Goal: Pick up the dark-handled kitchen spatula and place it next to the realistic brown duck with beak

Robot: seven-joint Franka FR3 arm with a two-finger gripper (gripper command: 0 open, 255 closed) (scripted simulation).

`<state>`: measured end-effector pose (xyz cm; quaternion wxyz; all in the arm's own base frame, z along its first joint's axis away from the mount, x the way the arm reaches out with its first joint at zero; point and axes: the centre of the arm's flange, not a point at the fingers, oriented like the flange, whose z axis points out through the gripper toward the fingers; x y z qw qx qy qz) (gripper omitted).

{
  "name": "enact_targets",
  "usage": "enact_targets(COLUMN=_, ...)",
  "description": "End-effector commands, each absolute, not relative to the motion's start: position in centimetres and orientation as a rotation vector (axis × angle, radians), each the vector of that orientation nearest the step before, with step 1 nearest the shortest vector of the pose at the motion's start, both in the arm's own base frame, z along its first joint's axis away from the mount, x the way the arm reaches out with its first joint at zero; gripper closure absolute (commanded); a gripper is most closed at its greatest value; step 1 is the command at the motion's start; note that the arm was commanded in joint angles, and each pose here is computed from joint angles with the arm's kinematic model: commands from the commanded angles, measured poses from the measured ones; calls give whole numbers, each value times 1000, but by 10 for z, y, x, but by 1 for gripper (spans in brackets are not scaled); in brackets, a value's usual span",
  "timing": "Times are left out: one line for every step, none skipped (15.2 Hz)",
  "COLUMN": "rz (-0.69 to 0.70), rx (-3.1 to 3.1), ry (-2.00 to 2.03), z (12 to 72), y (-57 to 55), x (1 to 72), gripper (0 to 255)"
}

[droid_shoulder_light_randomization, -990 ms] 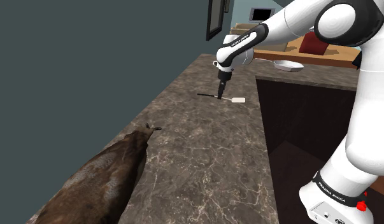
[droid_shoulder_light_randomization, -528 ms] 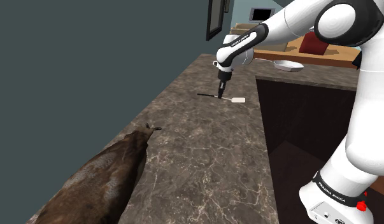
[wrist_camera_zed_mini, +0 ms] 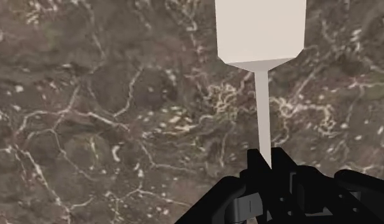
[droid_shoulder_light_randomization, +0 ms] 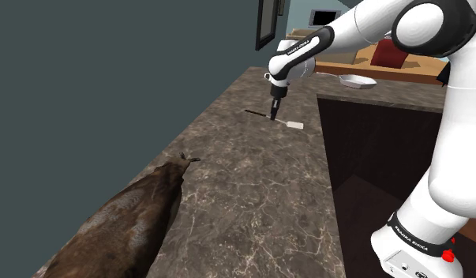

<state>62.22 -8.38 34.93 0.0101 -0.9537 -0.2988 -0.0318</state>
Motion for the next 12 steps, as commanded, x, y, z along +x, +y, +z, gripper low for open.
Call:
enact_targets(rz=-99, rx=-2977, ry=-933, z=360, y=-83, x=621, gripper=255)
enact_targets(rz=-99, rx=-2977, ry=-933, z=365, y=-83, x=621, gripper=255)
enact_targets(rz=-99, rx=-2977, ry=-933, z=370, y=-83, x=621, gripper=255)
enact_targets(rz=-99, rx=-2977, ry=-933, z=375, y=-83, x=621, gripper=255)
enact_targets(rz=-99, rx=-2977, ry=-933, z=381, y=-83, x=621, gripper=255)
enact_targets(rz=-99, rx=-2977, ry=-933, z=386, y=-83, x=621, gripper=255)
enact_targets(rz=-99, rx=-2977, ry=-933, z=391, y=-83, x=621, gripper=255)
enact_targets(rz=-99, rx=-2977, ry=-933, z=397, y=-83, x=621, gripper=255)
enact_targets(rz=-99, rx=-2977, ry=-933, z=402, y=-83, x=621, gripper=255)
enact_targets(rz=-99, rx=-2977, ry=-933, z=407, y=-83, x=621, gripper=255)
enact_targets(rz=-99, rx=-2977, ry=-933, z=412, y=-83, x=621, gripper=255)
enact_targets(rz=-99, rx=-2977, ry=-933, z=418, y=-83, x=621, gripper=255)
